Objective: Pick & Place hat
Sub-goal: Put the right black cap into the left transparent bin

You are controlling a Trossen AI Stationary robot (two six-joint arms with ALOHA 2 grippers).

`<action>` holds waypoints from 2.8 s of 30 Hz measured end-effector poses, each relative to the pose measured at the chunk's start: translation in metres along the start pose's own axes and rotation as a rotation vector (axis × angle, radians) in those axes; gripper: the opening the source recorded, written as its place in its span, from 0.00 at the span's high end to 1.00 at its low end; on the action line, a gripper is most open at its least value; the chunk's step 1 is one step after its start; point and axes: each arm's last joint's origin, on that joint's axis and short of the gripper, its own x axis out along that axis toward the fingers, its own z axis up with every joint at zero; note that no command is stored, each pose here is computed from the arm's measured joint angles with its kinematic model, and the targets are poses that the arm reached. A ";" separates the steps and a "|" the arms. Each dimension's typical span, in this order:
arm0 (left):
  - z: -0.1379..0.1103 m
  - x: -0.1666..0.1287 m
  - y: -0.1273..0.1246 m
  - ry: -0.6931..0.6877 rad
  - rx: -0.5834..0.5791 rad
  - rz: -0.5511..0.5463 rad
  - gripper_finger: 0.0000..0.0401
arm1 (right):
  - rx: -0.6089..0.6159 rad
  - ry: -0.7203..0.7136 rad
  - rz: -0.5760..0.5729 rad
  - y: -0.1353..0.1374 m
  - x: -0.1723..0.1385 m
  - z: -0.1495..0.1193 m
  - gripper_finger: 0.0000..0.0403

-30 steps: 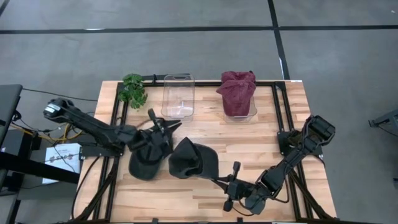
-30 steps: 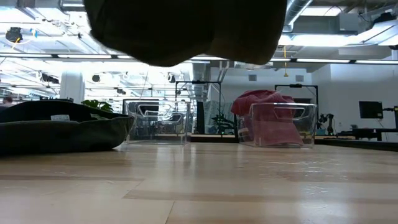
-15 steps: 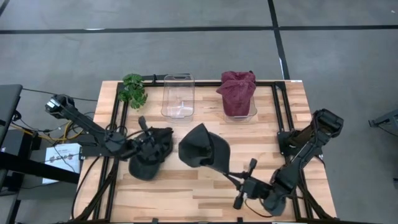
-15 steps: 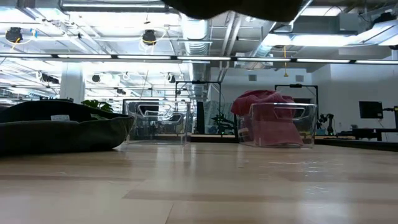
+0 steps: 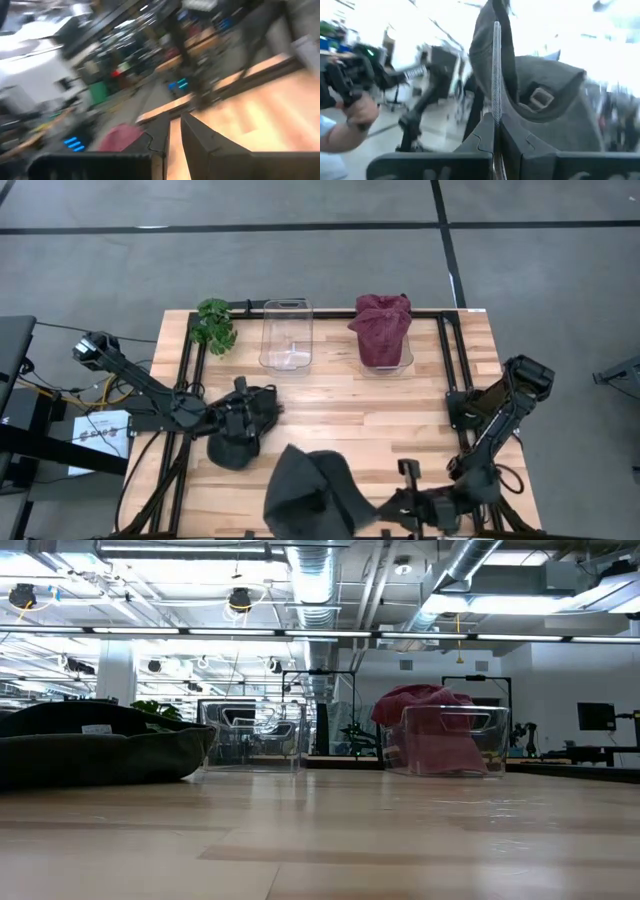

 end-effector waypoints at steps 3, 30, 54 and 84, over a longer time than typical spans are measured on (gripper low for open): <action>0.001 0.004 0.000 -0.100 -0.086 -0.154 0.89 | -0.080 -0.116 0.045 -0.002 -0.001 0.005 1.00; -0.003 0.003 0.030 -0.194 0.037 -0.278 0.76 | 0.036 -0.107 0.070 -0.060 -0.034 -0.111 1.00; 0.011 -0.026 0.029 -0.267 0.168 -0.303 0.84 | 0.141 -0.061 0.073 -0.059 -0.035 -0.115 0.99; 0.011 -0.027 -0.008 -0.335 0.504 -0.408 0.71 | 0.249 0.057 0.036 -0.075 -0.024 -0.135 0.99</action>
